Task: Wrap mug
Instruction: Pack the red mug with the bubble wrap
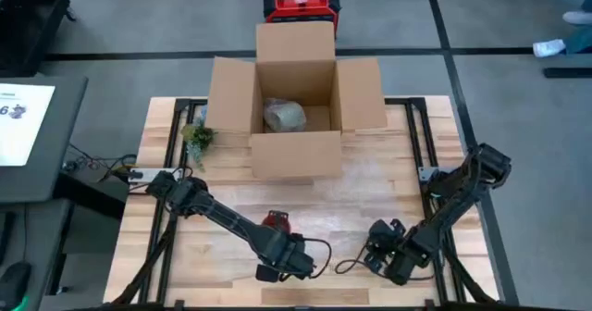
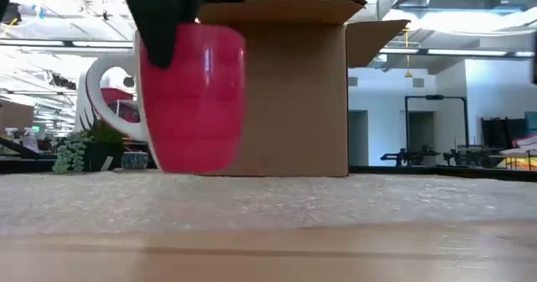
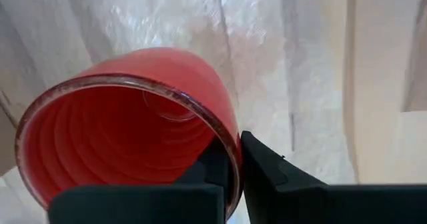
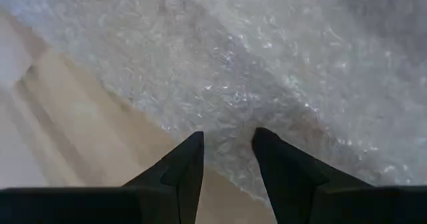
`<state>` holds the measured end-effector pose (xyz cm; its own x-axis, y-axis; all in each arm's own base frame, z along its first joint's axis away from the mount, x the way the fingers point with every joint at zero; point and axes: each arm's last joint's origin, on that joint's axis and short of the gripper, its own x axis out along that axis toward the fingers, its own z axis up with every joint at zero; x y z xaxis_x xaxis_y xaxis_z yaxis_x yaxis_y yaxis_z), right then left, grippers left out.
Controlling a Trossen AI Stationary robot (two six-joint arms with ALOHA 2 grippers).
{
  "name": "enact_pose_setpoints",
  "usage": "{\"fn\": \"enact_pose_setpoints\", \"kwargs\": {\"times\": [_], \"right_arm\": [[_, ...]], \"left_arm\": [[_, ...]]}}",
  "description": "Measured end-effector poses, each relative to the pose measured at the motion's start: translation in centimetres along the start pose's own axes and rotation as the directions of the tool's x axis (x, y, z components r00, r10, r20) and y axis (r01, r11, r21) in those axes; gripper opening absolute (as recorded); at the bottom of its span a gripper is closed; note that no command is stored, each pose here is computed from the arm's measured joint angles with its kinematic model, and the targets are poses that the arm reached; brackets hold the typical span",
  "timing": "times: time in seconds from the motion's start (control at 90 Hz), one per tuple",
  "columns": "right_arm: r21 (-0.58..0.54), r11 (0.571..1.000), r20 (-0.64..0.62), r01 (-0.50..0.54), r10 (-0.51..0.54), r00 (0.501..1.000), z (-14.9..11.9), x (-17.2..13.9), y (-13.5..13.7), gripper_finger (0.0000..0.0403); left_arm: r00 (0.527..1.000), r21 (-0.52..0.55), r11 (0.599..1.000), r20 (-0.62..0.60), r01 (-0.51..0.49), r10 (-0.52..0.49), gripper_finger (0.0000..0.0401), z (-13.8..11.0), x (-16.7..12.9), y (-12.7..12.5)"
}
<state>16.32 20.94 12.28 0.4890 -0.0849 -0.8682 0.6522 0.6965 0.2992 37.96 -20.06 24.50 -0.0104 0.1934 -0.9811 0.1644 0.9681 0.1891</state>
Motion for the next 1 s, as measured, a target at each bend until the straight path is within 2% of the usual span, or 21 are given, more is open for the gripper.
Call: {"fn": "enact_pose_setpoints", "kwargs": {"times": [0.211, 0.489, 0.744, 0.844, 1.0], "right_arm": [[0.065, 0.997, -0.059, -0.052, 0.056, 0.997, -2.6, -1.6, 0.2, 0.0132], [0.096, 0.993, -0.082, -0.073, 0.081, 0.993, -4.3, -2.5, -0.2, 0.0132], [0.072, 0.993, -0.033, -0.093, 0.095, 0.995, -3.6, -2.3, 0.3, 0.0132], [0.03, 0.994, -0.017, -0.109, 0.11, 0.994, -3.0, -2.5, 1.1, 0.0132], [-0.04, 0.996, 0.019, -0.086, 0.087, 0.996, -1.8, -3.3, 2.6, 0.0132]], "left_arm": [[1.0, -0.002, 1.0, 0.01, -0.021, 0.021, 0.0001, 0.0, 0.0, 0.1], [0.998, -0.026, 0.998, 0.03, -0.051, 0.051, 0.0001, 0.2, 0.0, 0.1], [1.0, -0.007, 1.0, 0.025, 0.014, -0.013, 0.0001, 0.5, 0.3, 0.0], [0.996, 0.009, 0.996, 0.012, 0.086, -0.086, 0.0001, 0.6, 0.3, -0.1], [0.994, 0.012, 0.994, 0.011, 0.11, -0.111, 0.0001, 0.7, 0.6, -0.2]]}}
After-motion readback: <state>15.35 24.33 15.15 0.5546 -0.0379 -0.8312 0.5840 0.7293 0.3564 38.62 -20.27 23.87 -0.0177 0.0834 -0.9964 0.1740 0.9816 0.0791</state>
